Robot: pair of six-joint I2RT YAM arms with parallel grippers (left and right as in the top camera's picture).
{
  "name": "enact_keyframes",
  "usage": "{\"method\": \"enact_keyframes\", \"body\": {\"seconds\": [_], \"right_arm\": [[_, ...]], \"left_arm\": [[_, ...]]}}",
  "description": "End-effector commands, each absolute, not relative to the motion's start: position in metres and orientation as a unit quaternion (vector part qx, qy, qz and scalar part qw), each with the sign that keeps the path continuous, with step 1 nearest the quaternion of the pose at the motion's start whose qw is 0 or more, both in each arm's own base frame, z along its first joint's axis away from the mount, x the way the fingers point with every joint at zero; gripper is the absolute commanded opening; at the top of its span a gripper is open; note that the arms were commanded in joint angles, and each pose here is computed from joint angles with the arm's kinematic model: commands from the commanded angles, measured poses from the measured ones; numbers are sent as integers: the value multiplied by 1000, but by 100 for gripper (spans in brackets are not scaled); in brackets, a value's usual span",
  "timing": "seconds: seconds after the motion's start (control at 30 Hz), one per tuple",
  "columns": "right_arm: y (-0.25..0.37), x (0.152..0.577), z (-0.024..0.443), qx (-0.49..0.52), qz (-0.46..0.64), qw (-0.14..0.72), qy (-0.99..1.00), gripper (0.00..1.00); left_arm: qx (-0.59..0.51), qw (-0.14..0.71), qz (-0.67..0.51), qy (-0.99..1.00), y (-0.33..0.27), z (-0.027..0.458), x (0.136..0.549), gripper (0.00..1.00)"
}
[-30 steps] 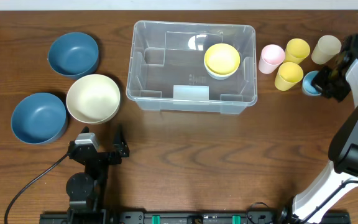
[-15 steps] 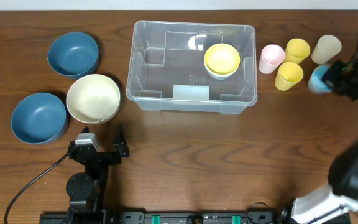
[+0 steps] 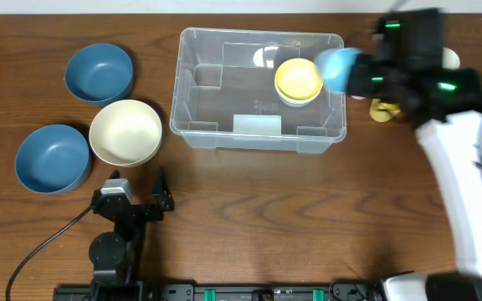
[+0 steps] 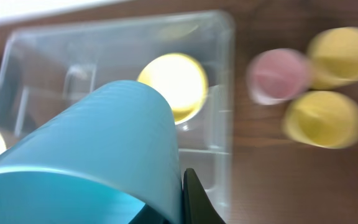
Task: Pack container
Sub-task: 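Grasp the light-blue cup and place it in the bin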
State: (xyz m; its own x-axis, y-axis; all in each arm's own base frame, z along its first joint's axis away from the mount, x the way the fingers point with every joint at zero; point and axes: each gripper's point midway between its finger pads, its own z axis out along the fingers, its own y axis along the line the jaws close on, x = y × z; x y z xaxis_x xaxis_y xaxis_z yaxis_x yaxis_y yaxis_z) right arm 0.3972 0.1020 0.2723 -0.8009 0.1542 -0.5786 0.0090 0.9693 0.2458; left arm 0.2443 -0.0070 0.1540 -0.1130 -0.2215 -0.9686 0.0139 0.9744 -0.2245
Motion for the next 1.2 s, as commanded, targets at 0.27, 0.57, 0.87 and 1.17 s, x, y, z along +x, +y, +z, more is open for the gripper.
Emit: {"method": "enact_keyframes", "body": {"seconds": [0.27, 0.57, 0.87, 1.17], "right_arm": [[159, 405, 151, -5, 62, 173, 983, 1], [162, 404, 92, -8, 43, 104, 994, 1], [166, 414, 56, -7, 36, 88, 995, 1], [162, 411, 37, -6, 21, 70, 997, 1]], "left_arm": [[-67, 647, -88, 754, -9, 138, 244, 98], [-67, 647, -88, 754, -9, 138, 244, 98], [-67, 647, -88, 755, -9, 138, 244, 98], [-67, 647, -88, 755, -9, 138, 244, 98]]}}
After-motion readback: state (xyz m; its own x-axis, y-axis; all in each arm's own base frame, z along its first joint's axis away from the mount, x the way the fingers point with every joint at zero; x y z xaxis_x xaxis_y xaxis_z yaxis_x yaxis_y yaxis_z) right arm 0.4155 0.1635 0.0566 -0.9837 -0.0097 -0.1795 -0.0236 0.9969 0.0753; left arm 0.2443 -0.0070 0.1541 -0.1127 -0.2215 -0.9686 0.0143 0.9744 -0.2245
